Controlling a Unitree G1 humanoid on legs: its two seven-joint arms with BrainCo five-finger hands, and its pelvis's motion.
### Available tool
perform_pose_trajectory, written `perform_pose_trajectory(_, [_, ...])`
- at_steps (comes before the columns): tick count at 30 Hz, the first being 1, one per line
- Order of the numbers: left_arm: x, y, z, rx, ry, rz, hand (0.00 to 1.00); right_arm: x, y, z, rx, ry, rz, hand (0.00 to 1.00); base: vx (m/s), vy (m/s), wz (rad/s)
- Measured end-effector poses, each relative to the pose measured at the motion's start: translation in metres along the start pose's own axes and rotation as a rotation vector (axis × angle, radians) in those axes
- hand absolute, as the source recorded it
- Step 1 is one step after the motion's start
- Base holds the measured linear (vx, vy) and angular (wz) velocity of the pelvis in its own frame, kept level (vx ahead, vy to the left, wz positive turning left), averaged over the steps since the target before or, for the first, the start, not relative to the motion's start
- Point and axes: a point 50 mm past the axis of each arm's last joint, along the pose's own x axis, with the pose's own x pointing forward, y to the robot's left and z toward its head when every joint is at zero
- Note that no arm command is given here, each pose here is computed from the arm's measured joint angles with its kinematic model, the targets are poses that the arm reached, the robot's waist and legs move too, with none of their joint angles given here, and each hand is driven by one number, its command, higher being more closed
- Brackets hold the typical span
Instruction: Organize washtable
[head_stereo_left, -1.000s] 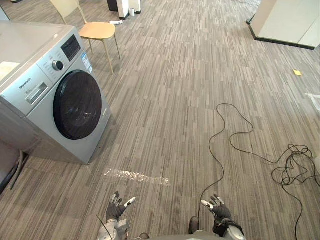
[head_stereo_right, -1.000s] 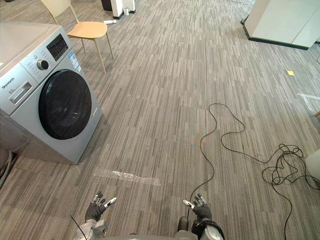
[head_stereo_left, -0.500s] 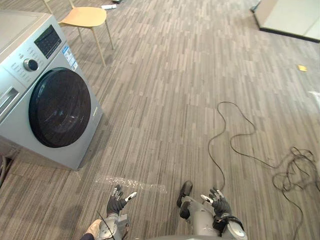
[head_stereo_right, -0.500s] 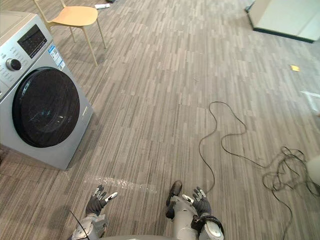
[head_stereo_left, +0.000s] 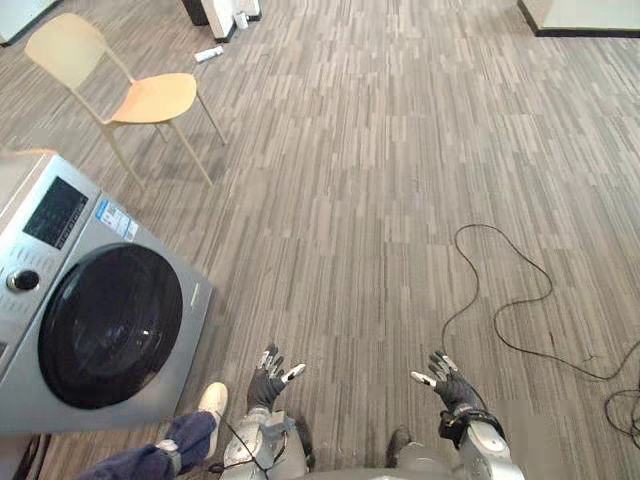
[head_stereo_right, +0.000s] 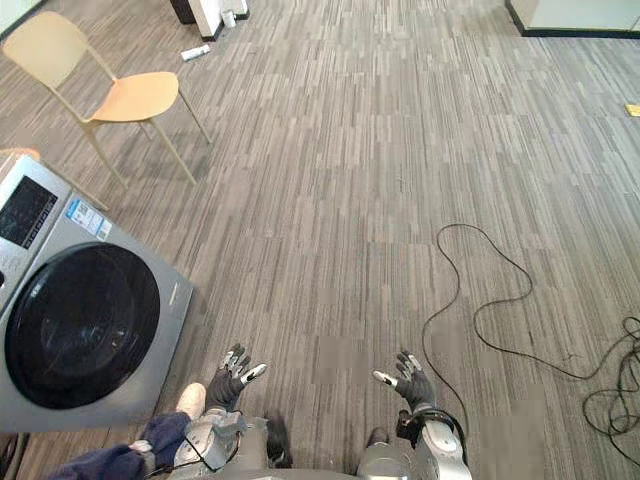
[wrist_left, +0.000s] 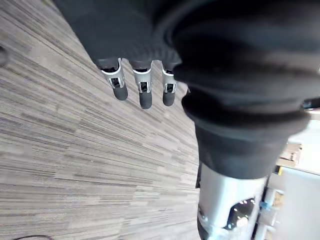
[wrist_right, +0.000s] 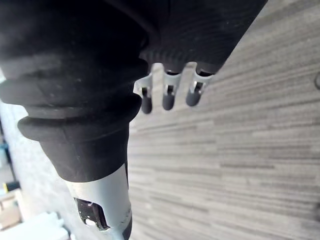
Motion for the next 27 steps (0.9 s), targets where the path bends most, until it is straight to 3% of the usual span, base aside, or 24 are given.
perform_pose_trajectory(5, [-0.002, -0.003, 0.023, -0.005, -0.094, -0.061, 0.0, 0.007, 0.024, 0.005, -0.007, -0.013, 0.083, 0.0, 0.34, 0.232, -0.45])
perform_pose_trajectory(12, [-0.003, -0.023, 0.019, -0.014, -0.081, -0.131, 0.0, 0.002, 0.02, -0.004, -0.057, 0.027, 0.097, 0.0, 0.25, 0.235, -0.1])
perform_pose_trajectory(18, [-0.001, -0.005, 0.013, 0.071, -0.035, -0.111, 0.0, -0.011, 0.035, -0.02, -0.115, 0.07, 0.21, 0.0, 0.34, -0.04, 0.64])
perform_pose_trajectory(22, [-0.009, -0.018, -0.001, 0.002, 0.003, -0.104, 0.0, -0.007, 0.028, -0.01, -0.204, 0.057, 0.267, 0.0, 0.23, 0.004, 0.06])
perform_pose_trajectory(25, [-0.007, -0.018, 0.0, -0.019, -0.003, -0.103, 0.0, -0.005, 0.035, -0.007, -0.167, 0.048, 0.278, 0.0, 0.1, 0.019, 0.18])
perform_pose_trajectory(26, [-0.022, 0.0, -0.015, -0.026, 0.066, -0.051, 0.0, -0.005, 0.034, -0.017, -0.081, 0.081, 0.204, 0.0, 0.0, 0.0, 0.0])
perform_pose_trajectory(27, [-0.022, -0.001, -0.015, -0.026, 0.065, -0.051, 0.0, -0.005, 0.034, -0.018, -0.081, 0.083, 0.204, 0.0, 0.0, 0.0, 0.0])
